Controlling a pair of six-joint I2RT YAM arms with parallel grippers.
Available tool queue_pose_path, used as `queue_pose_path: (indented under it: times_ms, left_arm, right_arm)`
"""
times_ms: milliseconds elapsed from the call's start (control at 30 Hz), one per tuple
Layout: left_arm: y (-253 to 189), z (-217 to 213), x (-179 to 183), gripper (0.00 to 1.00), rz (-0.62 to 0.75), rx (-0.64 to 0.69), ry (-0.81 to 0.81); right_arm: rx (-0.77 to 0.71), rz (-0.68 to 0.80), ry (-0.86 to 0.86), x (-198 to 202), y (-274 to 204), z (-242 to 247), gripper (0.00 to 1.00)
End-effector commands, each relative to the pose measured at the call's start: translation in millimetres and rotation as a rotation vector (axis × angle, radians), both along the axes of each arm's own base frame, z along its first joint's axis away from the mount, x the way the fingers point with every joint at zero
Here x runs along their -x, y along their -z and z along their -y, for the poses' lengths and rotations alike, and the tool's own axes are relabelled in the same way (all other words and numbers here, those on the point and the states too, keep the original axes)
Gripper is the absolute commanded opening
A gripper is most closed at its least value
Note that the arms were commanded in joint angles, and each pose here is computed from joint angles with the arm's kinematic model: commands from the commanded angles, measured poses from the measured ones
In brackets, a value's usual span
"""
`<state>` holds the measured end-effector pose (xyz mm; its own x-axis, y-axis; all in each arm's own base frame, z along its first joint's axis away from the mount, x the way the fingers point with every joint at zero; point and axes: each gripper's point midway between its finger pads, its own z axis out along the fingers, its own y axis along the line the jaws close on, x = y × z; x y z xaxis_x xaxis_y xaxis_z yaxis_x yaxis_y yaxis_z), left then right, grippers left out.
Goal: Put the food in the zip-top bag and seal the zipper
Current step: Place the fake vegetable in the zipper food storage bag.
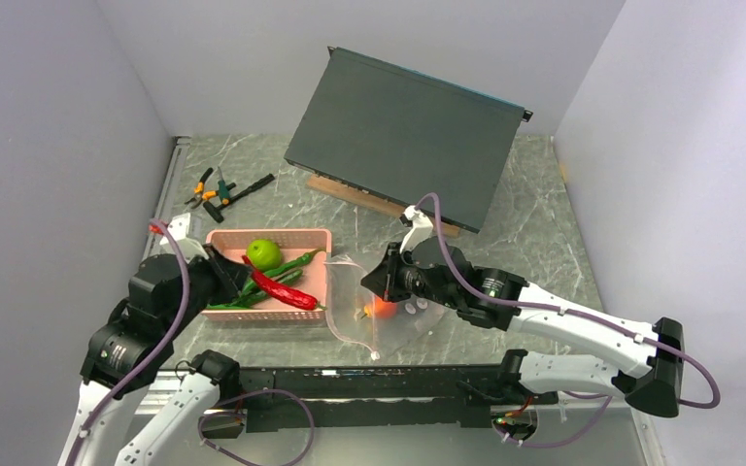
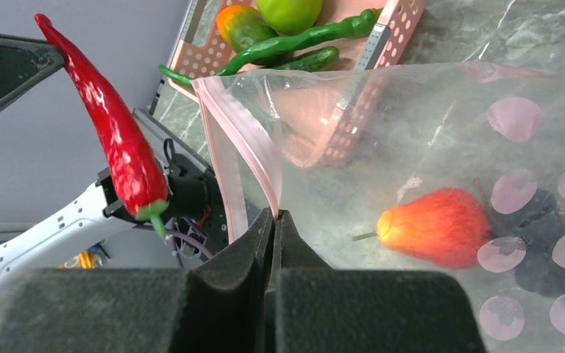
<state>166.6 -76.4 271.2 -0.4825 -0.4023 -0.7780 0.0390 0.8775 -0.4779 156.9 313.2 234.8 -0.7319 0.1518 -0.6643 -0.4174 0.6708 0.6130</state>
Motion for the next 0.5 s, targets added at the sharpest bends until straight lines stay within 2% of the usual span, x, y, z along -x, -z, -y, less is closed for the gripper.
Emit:
queue_pose_path:
  times_ms: [0,167,300,467]
  left_arm:
    - [-18,36,3,0.00,0.012,0.072,0.194]
    - [-15,48,-6,0.00,0.008,0.133,0.202]
    - [-5,44,-13,0.00,-0.030,0.120,0.141]
    - [-14,54,-17,0.00,0.019,0.089,0.120]
  right_arm:
    - [-0.066,0.025,-0.010,-3,-23,-10,0.00]
    - [-0.070,0.025,-0.003,-5,-24,-10,0.00]
    - [-0.075,0.023,-0.004,-5,-27,-12,0.00]
    - [-0.080,0.019,0.002,-7,-29,-16,0.00]
